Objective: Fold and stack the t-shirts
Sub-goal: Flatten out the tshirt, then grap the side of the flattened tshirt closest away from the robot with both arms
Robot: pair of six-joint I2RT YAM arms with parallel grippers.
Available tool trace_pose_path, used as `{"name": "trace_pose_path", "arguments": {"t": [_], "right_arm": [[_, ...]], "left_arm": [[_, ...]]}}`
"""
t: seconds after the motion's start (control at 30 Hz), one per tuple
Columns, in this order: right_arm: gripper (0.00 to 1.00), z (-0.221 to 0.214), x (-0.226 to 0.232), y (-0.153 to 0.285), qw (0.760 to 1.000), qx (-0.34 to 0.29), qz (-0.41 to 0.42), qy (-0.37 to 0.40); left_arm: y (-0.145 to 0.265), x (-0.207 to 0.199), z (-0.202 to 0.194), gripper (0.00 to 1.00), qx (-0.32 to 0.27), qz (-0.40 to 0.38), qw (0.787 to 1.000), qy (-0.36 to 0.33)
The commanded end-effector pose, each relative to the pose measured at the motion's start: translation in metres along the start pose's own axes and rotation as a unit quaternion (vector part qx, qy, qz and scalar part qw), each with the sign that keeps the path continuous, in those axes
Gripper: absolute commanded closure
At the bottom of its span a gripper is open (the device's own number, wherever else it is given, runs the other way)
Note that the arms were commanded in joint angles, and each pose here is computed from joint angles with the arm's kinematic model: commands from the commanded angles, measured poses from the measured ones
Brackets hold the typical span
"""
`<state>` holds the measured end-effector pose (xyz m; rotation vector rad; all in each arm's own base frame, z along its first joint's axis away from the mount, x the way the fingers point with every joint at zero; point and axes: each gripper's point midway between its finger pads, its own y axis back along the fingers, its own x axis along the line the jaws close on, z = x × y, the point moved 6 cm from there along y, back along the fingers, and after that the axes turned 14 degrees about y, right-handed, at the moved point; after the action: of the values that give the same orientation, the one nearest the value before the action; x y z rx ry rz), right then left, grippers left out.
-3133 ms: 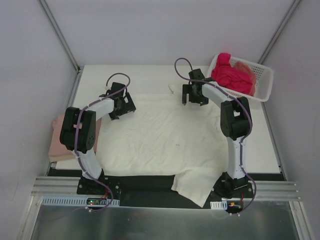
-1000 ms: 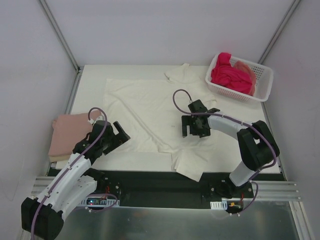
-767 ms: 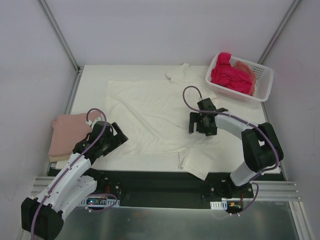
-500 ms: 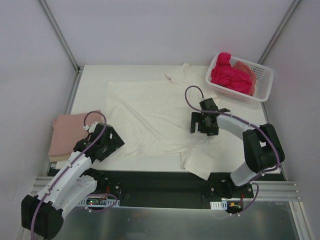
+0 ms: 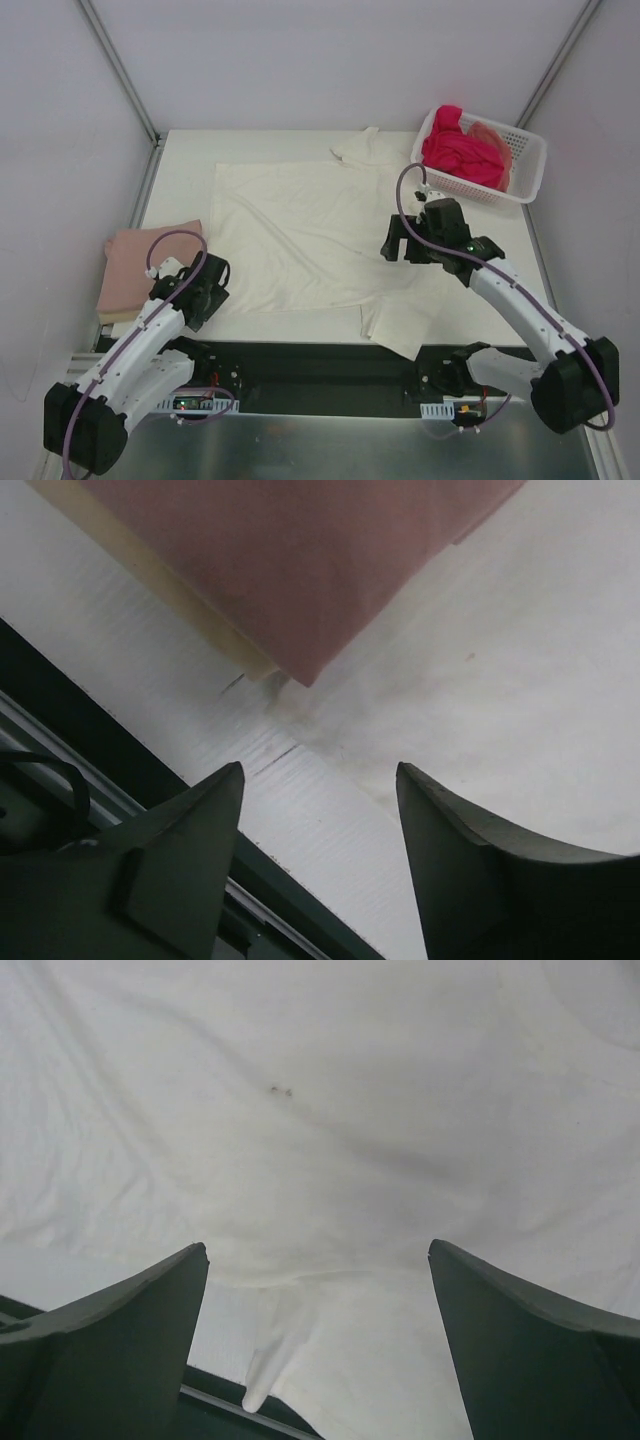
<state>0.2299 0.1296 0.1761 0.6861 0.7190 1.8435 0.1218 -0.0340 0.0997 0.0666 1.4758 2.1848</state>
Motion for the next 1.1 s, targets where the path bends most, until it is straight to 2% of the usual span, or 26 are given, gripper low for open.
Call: {"name": "trace_pose_path", "arguments": {"t": [0.0,0.07,0.17,0.37,0.4,0.5,0.53,0.57,0.73,0.83,0.87,0.93,1.07], "right_arm": [[0.03,-0.023,0.008,0.021,0.999,-0.012,0.029,0.008],[0.03,-0.031,0.008,0.026,1.000,-0.009,0.029,0.004],[0.03,-0.043,0.007,0.034,1.000,-0.008,0.024,0.004],[0.03,-0.063,0.002,0.043,1.000,0.004,0.017,0.002],[0.03,-0.066,0.003,0.045,1.000,0.007,0.020,0.003],[0.03,-0.072,0.004,0.049,1.000,0.014,0.028,0.000],[0.03,-0.073,0.005,0.050,0.999,0.013,0.030,0.000],[0.03,-0.075,0.006,0.051,0.999,0.011,0.032,0.001],[0.03,-0.093,0.012,0.057,0.998,0.057,0.035,0.020],[0.03,-0.107,0.022,0.064,0.994,0.090,0.015,0.053],[0.03,-0.115,0.034,0.066,0.990,0.104,0.029,0.086],[0.03,-0.125,0.039,0.068,0.988,0.123,0.007,0.094],[0.03,-0.156,0.041,0.062,0.969,0.205,-0.036,0.130]], "left_arm": [[-0.015,0.002,0.002,0.42,-0.035,0.045,0.998,0.016],[-0.019,0.000,0.001,0.48,-0.037,0.057,0.998,0.016],[-0.027,-0.004,-0.002,0.50,-0.035,0.077,0.996,0.006],[-0.038,-0.006,-0.009,0.67,-0.026,0.113,0.993,-0.008],[-0.039,-0.007,-0.009,0.76,-0.025,0.116,0.993,-0.011],[-0.040,-0.009,-0.010,0.87,-0.023,0.114,0.993,-0.014],[-0.040,-0.009,-0.010,0.96,-0.022,0.114,0.993,-0.015],[-0.040,-0.010,-0.010,1.00,-0.022,0.111,0.993,-0.016],[-0.038,-0.010,-0.008,1.00,-0.028,0.095,0.995,-0.014],[-0.038,-0.009,-0.007,1.00,-0.031,0.087,0.996,-0.013],[-0.037,-0.009,-0.006,1.00,-0.033,0.085,0.996,-0.013],[-0.037,-0.009,-0.005,1.00,-0.036,0.083,0.996,-0.014],[-0.037,-0.010,-0.005,1.00,-0.035,0.077,0.996,-0.012]]}}
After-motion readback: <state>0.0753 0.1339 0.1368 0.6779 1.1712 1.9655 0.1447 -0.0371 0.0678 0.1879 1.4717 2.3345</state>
